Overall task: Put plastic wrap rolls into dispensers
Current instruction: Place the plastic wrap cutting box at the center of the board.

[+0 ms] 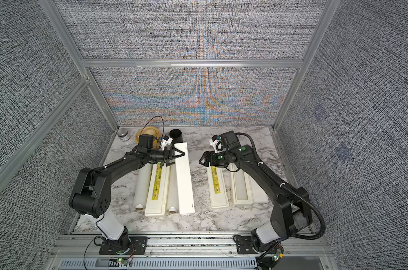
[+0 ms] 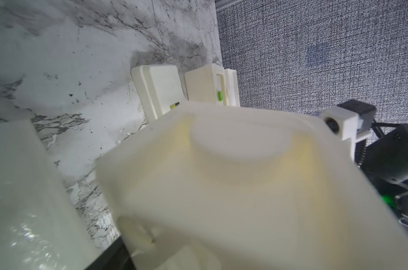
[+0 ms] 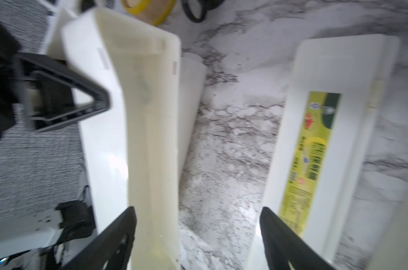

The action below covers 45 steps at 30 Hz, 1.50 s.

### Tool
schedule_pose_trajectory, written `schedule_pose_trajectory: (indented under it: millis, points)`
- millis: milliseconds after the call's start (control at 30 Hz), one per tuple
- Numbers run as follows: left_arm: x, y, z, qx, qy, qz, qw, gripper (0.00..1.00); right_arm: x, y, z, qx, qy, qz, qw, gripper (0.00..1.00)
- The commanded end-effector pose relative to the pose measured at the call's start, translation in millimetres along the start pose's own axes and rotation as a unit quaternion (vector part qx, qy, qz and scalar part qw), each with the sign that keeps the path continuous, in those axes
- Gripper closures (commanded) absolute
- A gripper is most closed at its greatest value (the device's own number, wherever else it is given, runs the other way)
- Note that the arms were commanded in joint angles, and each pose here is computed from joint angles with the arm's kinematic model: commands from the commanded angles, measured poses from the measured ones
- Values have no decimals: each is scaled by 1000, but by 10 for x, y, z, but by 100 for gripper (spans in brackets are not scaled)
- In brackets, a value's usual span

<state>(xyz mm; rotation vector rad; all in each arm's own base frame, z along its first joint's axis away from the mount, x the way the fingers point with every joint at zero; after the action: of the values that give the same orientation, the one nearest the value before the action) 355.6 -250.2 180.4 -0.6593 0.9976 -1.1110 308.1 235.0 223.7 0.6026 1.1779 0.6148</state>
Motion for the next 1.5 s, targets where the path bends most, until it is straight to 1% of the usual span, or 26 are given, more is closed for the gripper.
schedule_pose_trajectory:
  millis: [0, 133, 200, 233, 333, 433, 467, 500, 533, 567, 633, 700, 833, 933, 1100, 1200, 1300, 1367, 1467]
  points:
    - [41, -148, 126, 19, -13, -25, 999, 28, -5, 453, -92, -3, 37, 137, 990, 16]
    - [119, -278, 157, 26, -15, -47, 998, 28, 133, 538, -183, 6, 66, 183, 981, 17]
    - [145, -317, 160, 29, -15, -52, 998, 28, 183, 633, -215, 3, 77, 213, 974, 20]
    - [155, -333, 158, 29, -15, -56, 998, 28, 206, 660, -228, 3, 83, 222, 972, 24]
    - [169, -430, 185, 32, -21, -79, 996, 28, 285, 716, -261, 4, 100, 241, 965, 37]
    - [161, -540, 220, 40, -30, -106, 993, 26, 332, 736, -264, 11, 112, 263, 958, 55]
    - [151, -578, 227, 40, -31, -116, 992, 24, 344, 735, -261, 14, 114, 270, 956, 61]
    - [138, -617, 232, 45, -33, -124, 991, 21, 347, 741, -258, 16, 116, 275, 954, 69]
    - [124, -654, 231, 46, -34, -132, 990, 17, 355, 733, -250, 20, 117, 279, 953, 77]
    - [102, -700, 232, 53, -37, -140, 988, 13, 357, 722, -239, 23, 117, 282, 952, 83]
    - [72, -768, 235, 60, -41, -153, 986, 5, 342, 689, -210, 31, 113, 286, 951, 87]
    - [46, -817, 241, 63, -45, -165, 983, 0, 303, 645, -168, 39, 106, 287, 951, 89]
    - [-18, -847, 276, 65, -52, -173, 981, 0, 176, 434, -33, 66, 77, 277, 956, 93]
    - [-28, -755, 273, 58, -53, -156, 985, 0, 93, 319, 3, 73, 64, 260, 961, 93]
    - [-34, -603, 230, 50, -51, -110, 991, 0, 186, 115, -32, 84, 59, 191, 976, 93]
    - [-36, -445, 138, 46, -36, -47, 997, 0, 363, -52, -44, 101, 57, 132, 984, 93]
    - [-75, -301, 41, 40, -22, 18, 999, 1, 646, -193, -68, 113, 57, 70, 989, 93]
    - [-103, -229, -4, 35, -20, 46, 998, 1, 850, -253, -105, 116, 64, 36, 991, 93]
    - [-136, -122, -93, 22, -15, 85, 996, 2, 1090, -386, -165, 111, 66, -40, 991, 93]
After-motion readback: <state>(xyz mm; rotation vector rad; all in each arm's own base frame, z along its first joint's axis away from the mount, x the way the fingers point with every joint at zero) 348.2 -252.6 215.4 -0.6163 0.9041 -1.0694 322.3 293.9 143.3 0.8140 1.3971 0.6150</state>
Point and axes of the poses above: each gripper's point midway between its finger pads, its own x axis out along the fingers, its own y axis along the line the jaws close on, z = x × y, the point moved 2 cm from there along -x, back along the fingers, and after that the axes turned 13 degrees about x, right-handed, at the moved point
